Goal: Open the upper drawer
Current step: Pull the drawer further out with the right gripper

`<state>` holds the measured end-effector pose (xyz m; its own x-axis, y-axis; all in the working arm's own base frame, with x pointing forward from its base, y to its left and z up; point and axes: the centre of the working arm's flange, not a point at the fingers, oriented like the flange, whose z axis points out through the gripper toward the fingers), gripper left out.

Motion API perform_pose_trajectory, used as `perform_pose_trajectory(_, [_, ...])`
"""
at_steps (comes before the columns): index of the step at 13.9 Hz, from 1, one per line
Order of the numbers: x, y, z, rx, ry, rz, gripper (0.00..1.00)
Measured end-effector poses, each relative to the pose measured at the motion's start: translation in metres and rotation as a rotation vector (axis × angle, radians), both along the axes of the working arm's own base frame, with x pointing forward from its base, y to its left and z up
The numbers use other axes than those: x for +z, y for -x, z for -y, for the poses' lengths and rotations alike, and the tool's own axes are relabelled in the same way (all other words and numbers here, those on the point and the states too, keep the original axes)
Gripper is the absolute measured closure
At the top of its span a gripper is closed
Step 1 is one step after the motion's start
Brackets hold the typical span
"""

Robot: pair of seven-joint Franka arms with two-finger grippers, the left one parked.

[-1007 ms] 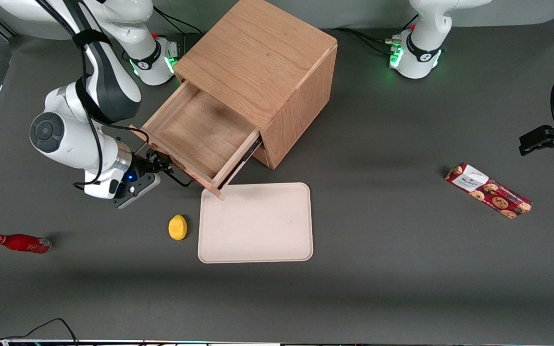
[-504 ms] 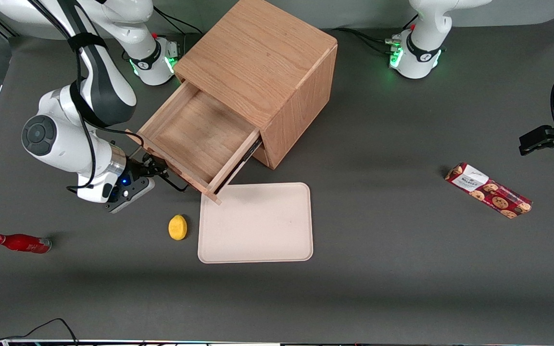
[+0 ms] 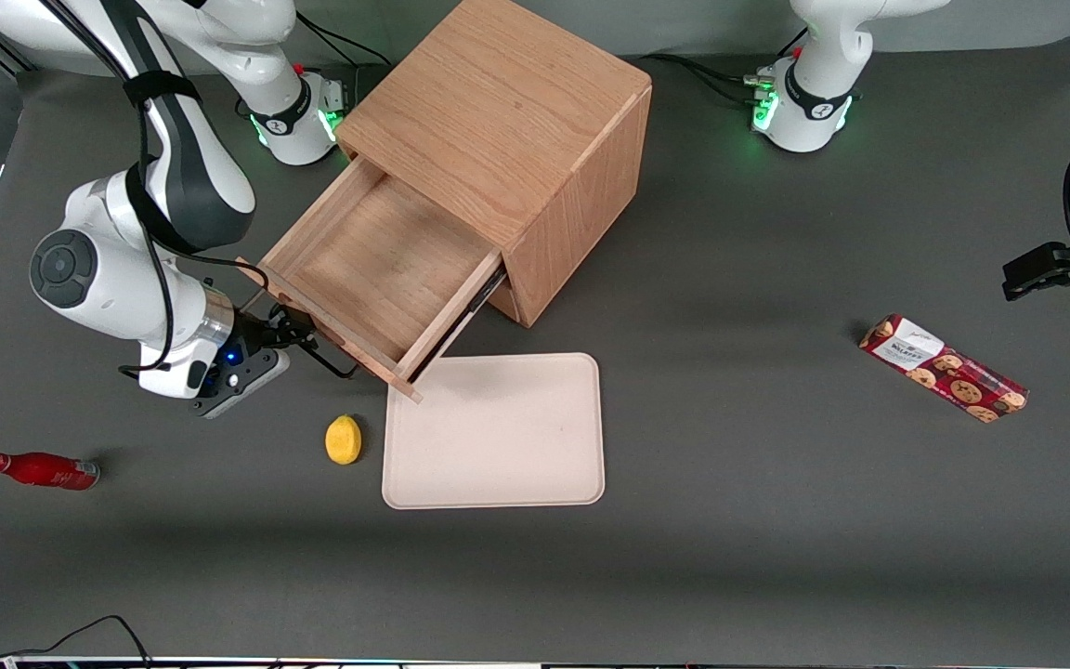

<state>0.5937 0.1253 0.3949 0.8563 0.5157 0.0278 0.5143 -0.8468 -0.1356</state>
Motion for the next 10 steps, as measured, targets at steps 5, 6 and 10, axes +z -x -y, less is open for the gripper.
perform_pose_trajectory(5, [0.0,-0.008,0.007,-0.007,-0.003,0.006,0.0])
perform_pose_trajectory(6, [0.001,-0.009,0.008,-0.009,-0.004,0.008,0.0])
perform_pose_trajectory(10, [0.004,-0.012,0.01,-0.013,-0.006,0.016,0.0])
